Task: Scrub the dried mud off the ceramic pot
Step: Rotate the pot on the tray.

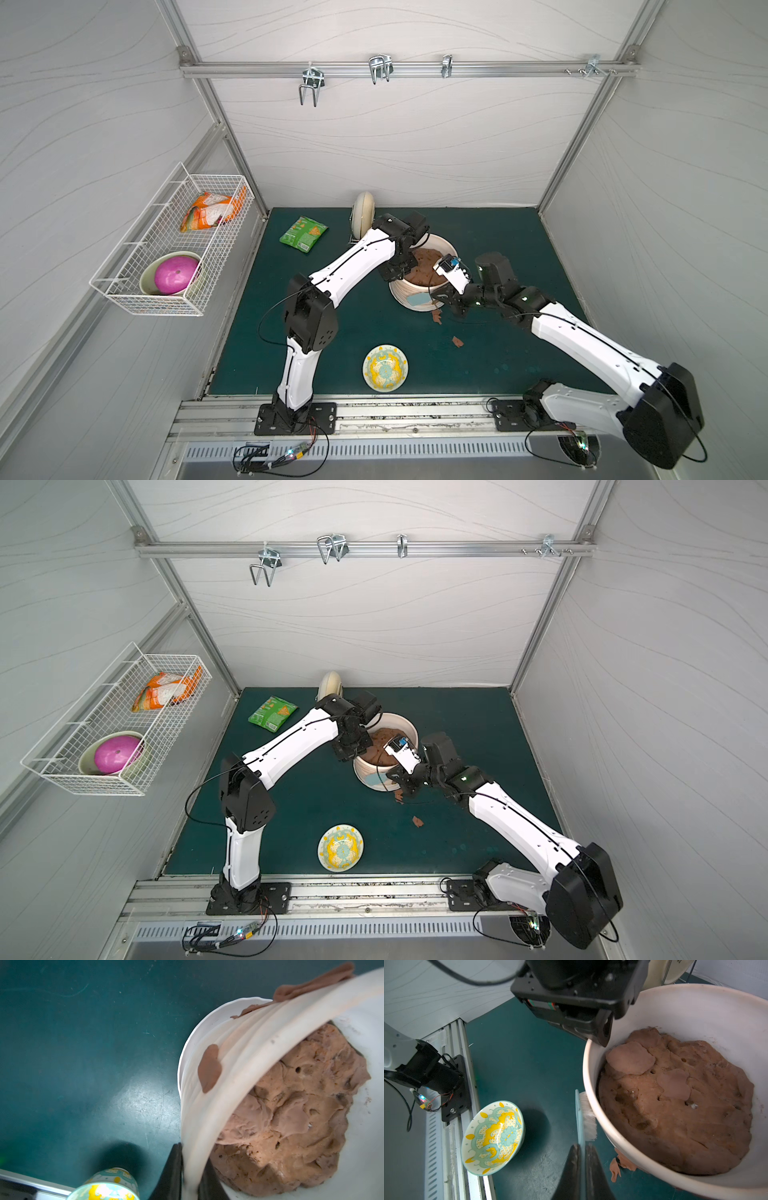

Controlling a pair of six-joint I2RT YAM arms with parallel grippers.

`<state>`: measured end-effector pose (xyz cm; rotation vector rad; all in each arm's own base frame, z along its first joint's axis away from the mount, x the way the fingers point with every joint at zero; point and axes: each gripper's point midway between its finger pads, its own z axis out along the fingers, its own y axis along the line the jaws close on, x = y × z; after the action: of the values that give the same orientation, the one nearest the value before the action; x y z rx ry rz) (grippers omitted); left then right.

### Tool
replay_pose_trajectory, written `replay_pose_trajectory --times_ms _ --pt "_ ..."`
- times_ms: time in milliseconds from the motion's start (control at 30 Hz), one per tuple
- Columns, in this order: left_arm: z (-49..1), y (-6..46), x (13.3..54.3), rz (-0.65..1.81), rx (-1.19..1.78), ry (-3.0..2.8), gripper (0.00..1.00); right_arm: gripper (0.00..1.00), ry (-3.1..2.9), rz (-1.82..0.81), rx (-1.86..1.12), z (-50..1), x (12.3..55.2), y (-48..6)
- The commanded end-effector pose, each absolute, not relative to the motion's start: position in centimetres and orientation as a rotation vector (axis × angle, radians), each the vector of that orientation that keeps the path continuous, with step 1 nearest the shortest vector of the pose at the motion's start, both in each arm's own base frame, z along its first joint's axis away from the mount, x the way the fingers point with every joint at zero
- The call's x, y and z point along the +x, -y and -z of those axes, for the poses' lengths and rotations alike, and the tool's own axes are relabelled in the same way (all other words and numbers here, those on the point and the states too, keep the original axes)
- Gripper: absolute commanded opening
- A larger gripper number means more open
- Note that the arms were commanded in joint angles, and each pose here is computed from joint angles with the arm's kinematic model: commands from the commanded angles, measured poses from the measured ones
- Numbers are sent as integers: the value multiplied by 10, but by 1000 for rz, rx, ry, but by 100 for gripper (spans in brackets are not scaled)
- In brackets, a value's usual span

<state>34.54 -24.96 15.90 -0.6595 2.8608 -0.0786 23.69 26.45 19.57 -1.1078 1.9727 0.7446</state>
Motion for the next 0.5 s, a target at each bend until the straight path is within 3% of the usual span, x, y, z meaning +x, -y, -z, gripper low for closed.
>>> replay_pose_trajectory --times_ms 0,267,467 --pt "-157 240 356 21 -482 -2889 16 0 -1967 -590 -1064 -186 259 -251" --pt "-149 246 359 36 -288 -2925 16 0 -2001 -475 -1051 -168 256 -230" --pt "-151 247 368 33 -176 -2906 16 0 -1957 -564 -1127 -186 227 -236"
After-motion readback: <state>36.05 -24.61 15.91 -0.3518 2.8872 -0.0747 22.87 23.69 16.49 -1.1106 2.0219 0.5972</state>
